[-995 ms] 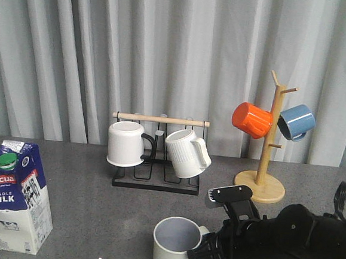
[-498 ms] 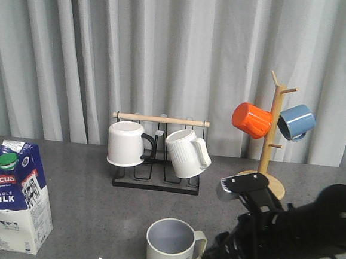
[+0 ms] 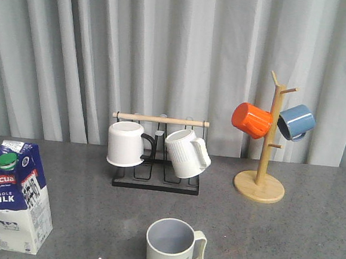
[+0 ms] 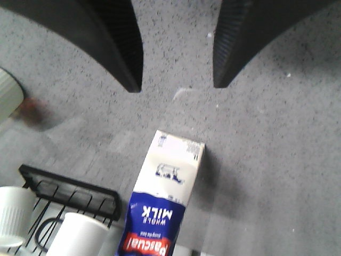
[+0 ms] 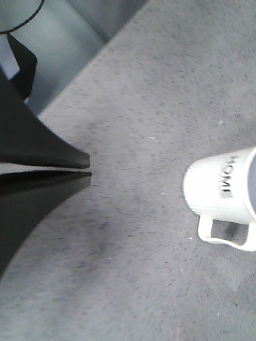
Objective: Place milk next to cup
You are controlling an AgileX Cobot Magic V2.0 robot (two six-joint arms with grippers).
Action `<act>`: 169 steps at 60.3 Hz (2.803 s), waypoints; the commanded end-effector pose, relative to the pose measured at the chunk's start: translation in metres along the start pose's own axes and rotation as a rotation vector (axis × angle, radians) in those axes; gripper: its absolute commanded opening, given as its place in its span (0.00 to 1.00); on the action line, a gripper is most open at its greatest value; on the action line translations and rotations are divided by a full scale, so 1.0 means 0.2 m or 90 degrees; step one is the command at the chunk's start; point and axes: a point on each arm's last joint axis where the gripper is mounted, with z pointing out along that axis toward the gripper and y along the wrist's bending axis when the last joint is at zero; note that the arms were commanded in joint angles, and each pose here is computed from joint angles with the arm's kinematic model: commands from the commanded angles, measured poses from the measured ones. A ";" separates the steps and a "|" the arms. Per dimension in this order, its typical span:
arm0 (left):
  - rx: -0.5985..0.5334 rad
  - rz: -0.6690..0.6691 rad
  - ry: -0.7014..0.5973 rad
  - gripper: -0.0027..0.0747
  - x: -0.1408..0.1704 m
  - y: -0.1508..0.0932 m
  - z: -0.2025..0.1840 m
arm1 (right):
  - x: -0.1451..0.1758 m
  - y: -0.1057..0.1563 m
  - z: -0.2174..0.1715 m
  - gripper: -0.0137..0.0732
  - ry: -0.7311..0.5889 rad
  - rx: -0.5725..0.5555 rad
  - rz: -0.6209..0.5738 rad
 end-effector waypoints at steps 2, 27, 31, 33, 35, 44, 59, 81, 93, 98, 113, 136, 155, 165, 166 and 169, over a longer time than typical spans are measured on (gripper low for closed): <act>0.011 -0.002 -0.025 0.44 -0.05 -0.02 -0.01 | 0.08 0.02 -0.09 0.15 -0.075 0.031 -0.023; 0.013 0.046 0.049 0.74 -0.21 -0.08 -0.10 | 0.33 0.02 -0.01 0.15 -0.047 0.038 -0.007; 0.029 0.062 0.065 0.77 -0.29 -0.12 -0.12 | 0.33 0.02 -0.01 0.15 -0.047 0.038 -0.006; 0.038 0.073 0.076 0.78 -0.33 -0.14 -0.13 | 0.33 0.02 -0.01 0.15 -0.048 0.038 -0.006; 0.045 0.083 0.085 0.79 -0.36 -0.16 -0.13 | 0.33 0.02 -0.01 0.15 -0.048 0.038 -0.004; 0.061 0.116 0.078 0.79 -0.59 -0.23 -0.15 | 0.33 0.03 -0.01 0.15 -0.046 0.035 0.005; 0.065 0.163 0.090 0.78 -0.96 -0.35 0.00 | 0.33 0.03 -0.01 0.15 -0.044 0.030 0.012; 0.056 0.167 0.148 0.78 -1.26 -0.43 0.51 | 0.33 0.03 -0.01 0.15 -0.043 0.028 0.014; 0.046 0.164 0.215 0.78 -1.22 -0.42 0.74 | 0.33 0.03 -0.01 0.15 -0.043 0.028 0.013; 0.042 0.161 0.235 0.78 -1.19 -0.41 0.82 | 0.33 0.03 -0.01 0.15 -0.043 0.029 0.013; 0.025 0.160 0.295 0.78 -1.10 -0.38 1.02 | 0.33 0.03 -0.01 0.15 -0.043 0.030 0.012; 0.003 0.169 0.346 0.65 -1.01 -0.33 1.20 | 0.33 0.03 -0.01 0.15 -0.045 0.031 0.011; 0.005 0.167 0.357 0.21 -1.01 -0.34 1.19 | 0.33 0.03 -0.01 0.15 -0.047 0.032 0.011; 0.040 0.141 0.354 0.05 -1.04 -0.38 1.10 | 0.33 0.03 -0.01 0.15 -0.048 0.032 0.011; 0.046 0.137 0.351 0.04 -1.05 -0.38 1.09 | 0.33 0.03 -0.01 0.15 -0.048 0.032 0.011; 0.073 0.121 0.335 0.02 -1.07 -0.41 1.04 | 0.33 0.03 -0.01 0.15 -0.048 0.033 0.011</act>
